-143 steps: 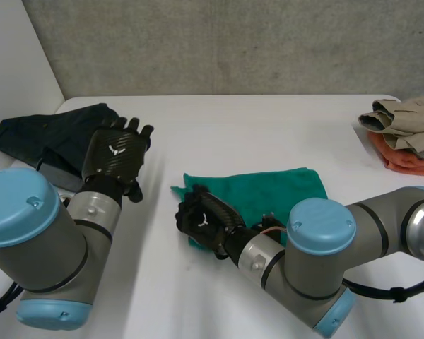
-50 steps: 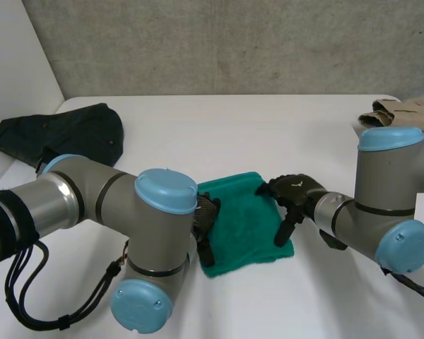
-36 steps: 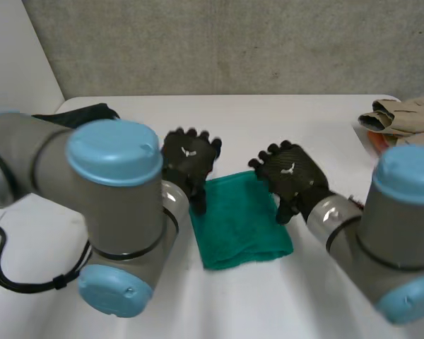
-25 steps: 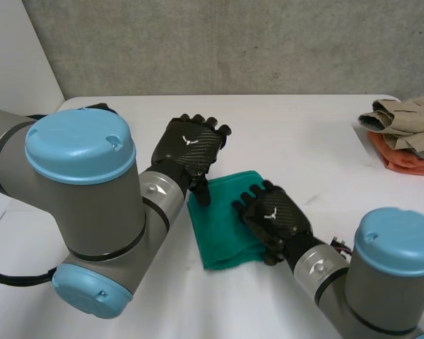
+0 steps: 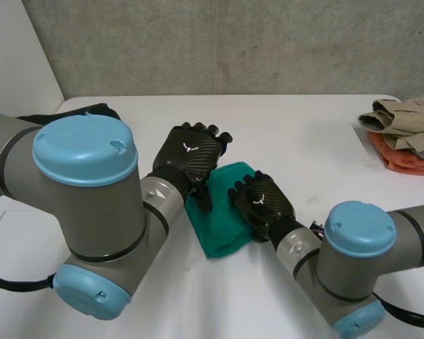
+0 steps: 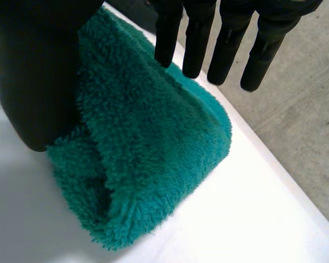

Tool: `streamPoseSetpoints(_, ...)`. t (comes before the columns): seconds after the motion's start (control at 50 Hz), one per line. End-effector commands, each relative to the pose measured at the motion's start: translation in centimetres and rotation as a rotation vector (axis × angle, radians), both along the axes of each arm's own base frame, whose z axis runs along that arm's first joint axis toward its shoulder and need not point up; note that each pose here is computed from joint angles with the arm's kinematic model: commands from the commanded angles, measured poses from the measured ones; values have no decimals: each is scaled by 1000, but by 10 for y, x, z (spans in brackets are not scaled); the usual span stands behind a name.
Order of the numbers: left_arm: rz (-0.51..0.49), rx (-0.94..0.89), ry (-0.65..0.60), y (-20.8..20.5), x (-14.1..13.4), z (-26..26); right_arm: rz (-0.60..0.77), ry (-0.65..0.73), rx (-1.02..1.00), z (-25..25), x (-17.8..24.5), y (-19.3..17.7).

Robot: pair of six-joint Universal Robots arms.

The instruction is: Fold the laundry.

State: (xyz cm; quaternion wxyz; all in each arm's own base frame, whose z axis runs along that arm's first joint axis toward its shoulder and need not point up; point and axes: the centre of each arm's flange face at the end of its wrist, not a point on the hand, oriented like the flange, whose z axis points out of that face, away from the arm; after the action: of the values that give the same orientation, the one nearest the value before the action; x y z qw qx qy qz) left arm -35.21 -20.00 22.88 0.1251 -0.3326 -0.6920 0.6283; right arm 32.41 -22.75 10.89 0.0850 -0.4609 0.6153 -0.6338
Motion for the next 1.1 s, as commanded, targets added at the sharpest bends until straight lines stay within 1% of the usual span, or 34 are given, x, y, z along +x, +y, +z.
streamPoseSetpoints(0.02,-1,-2,2,1,1,2,-5,-15,-19,-3,12,-20)
streamPoseSetpoints(0.08,-4,-3,3,2,1,2,5,-33,-30,0,17,-27)
streamPoseSetpoints(0.16,-4,-12,9,2,1,6,-11,-104,-79,23,17,-49)
streamPoseSetpoints(0.18,-4,-15,12,2,1,8,-26,-150,-109,42,17,-61)
streamPoseSetpoints(0.22,-1,-39,34,1,2,19,-45,-196,-148,63,13,-74)
streamPoseSetpoints(0.26,-1,-52,47,1,3,25,-80,-269,-212,97,1,-94)
streamPoseSetpoints(0.3,-5,-79,68,2,2,34,-96,-313,-250,117,-7,-106)
streamPoseSetpoints(0.32,-6,-88,76,2,2,37,-109,-362,-295,139,-16,-119)
streamPoseSetpoints(0.36,-14,-116,99,1,0,45,-112,-410,-336,159,-25,-132)
streamPoseSetpoints(0.38,-16,-122,104,1,0,47,-127,-458,-368,176,-38,-147)
streamPoseSetpoints(0.44,-25,-135,117,1,-2,51,-156,-515,-412,195,-62,-170)
streamPoseSetpoints(0.46,-28,-137,120,1,-2,52,-187,-551,-444,207,-81,-186)
streamPoseSetpoints(0.52,-43,-141,125,3,-4,54,-242,-585,-499,220,-114,-210)
streamPoseSetpoints(0.54,-46,-140,126,3,-4,54,-283,-593,-528,222,-139,-228)
streamPoseSetpoints(0.58,-51,-139,127,4,-5,54,-320,-594,-552,220,-163,-244)
streamPoseSetpoints(0.6,-52,-138,126,4,-5,54,-353,-590,-575,215,-182,-259)
streamPoseSetpoints(0.66,-55,-132,121,5,-5,51,-392,-575,-598,205,-209,-278)
streamPoseSetpoints(0.68,-57,-130,119,6,-5,50,-426,-560,-590,191,-228,-290)
streamPoseSetpoints(0.74,-66,-122,113,8,-7,47,-474,-529,-568,167,-261,-304)
streamPoseSetpoints(0.76,-67,-121,112,9,-8,47,-501,-513,-543,150,-279,-310)
streamPoseSetpoints(0.82,-78,-116,109,13,-9,44,-520,-487,-497,123,-302,-316)
streamPoseSetpoints(0.84,-81,-115,108,14,-10,44,-523,-471,-456,102,-314,-319)
streamPoseSetpoints(0.88,-84,-110,108,15,-11,42,-516,-456,-402,77,-322,-320)
streamPoseSetpoints(0.9,-84,-109,107,15,-11,42,-503,-445,-343,54,-327,-319)
streamPoseSetpoints(0.98,-87,-106,107,16,-11,41,-498,-432,-246,16,-338,-312)
streamPoseSetpoints(1.1,-115,-95,98,27,-14,37,-524,-416,-222,5,-347,-304)
